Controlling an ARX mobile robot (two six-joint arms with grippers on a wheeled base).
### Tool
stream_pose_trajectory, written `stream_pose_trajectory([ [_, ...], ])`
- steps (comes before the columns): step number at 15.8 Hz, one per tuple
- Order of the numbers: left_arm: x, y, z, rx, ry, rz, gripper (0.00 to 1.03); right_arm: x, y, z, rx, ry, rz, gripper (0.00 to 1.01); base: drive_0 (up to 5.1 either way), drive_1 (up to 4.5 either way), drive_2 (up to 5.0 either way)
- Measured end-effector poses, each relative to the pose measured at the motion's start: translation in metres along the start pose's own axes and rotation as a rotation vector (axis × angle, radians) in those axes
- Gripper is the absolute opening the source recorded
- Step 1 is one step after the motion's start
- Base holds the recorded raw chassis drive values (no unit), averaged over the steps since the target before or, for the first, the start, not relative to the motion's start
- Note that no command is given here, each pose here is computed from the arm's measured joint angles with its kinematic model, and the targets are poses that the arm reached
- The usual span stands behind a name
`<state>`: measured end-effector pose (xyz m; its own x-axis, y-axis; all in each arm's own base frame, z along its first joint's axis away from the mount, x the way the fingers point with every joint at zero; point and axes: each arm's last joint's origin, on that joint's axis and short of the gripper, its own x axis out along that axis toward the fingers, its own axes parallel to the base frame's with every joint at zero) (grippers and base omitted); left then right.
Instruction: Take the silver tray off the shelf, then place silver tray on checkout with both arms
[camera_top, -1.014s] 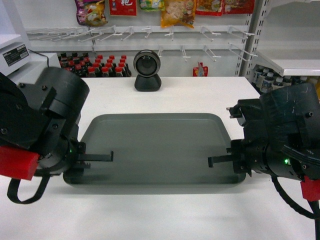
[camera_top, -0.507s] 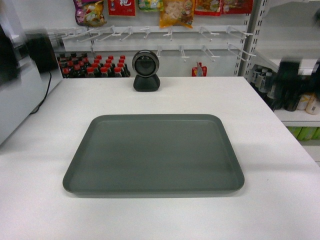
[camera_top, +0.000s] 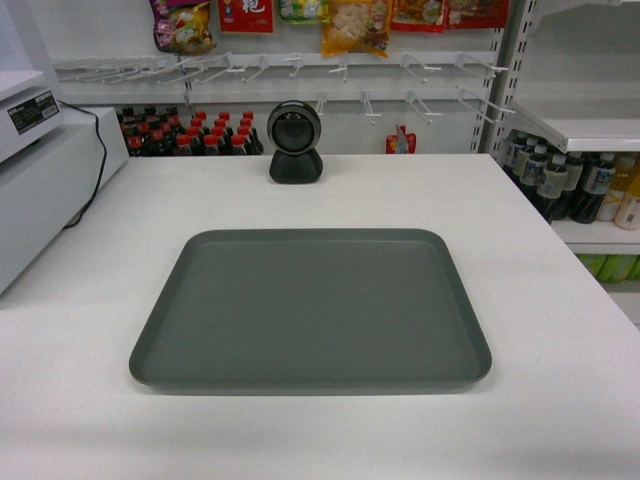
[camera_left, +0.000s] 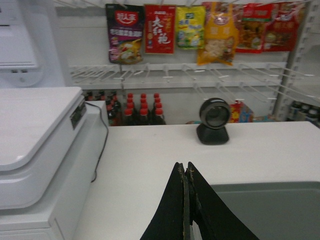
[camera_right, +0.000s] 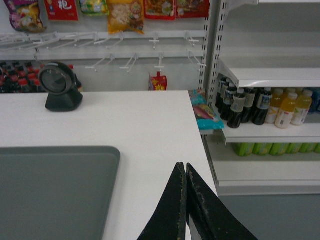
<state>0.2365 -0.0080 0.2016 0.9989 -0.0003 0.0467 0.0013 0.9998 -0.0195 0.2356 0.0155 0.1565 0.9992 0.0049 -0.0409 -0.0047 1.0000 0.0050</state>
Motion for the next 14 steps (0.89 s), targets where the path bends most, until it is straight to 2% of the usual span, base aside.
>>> stream_pose_trajectory([
  [2, -0.023, 0.009, -0.021, 0.003, 0.083, 0.013, 0.01, -0.021, -0.01, 0.005, 0.002, -0.03, -0.009, 0.03, 0.0, 0.0, 0.0],
  [3, -0.032, 0.009, -0.024, 0.003, 0.086, 0.011, 0.01, -0.028, -0.015, 0.007, 0.002, -0.042, -0.008, 0.03, 0.0, 0.0, 0.0],
  [5, -0.048, 0.009, -0.018, 0.003, 0.039, 0.007, 0.01, -0.047, -0.015, 0.001, 0.002, -0.012, -0.009, 0.03, 0.0, 0.0, 0.0],
  [7, -0.064, 0.009, -0.027, 0.003, 0.072, 0.004, 0.01, -0.061, -0.015, 0.004, 0.002, -0.029, -0.007, 0.03, 0.0, 0.0, 0.0],
  [9, -0.073, 0.009, -0.03, 0.003, 0.035, 0.004, 0.01, -0.071, -0.015, 0.003, 0.002, -0.024, -0.005, 0.03, 0.0, 0.0, 0.0],
  [11, -0.084, 0.009, -0.04, 0.003, 0.087, 0.001, 0.01, -0.08, -0.015, 0.002, 0.002, -0.022, -0.006, 0.03, 0.0, 0.0, 0.0],
  [13, -0.093, 0.009, -0.032, 0.003, 0.05, 0.001, 0.01, -0.091, -0.015, 0.003, 0.002, -0.03, -0.005, 0.03, 0.0, 0.0, 0.0],
  [14, -0.096, 0.009, -0.033, 0.003, 0.055, 0.001, 0.01, -0.094, -0.015, 0.003, 0.002, -0.03, -0.005, 0.03, 0.0, 0.0, 0.0],
])
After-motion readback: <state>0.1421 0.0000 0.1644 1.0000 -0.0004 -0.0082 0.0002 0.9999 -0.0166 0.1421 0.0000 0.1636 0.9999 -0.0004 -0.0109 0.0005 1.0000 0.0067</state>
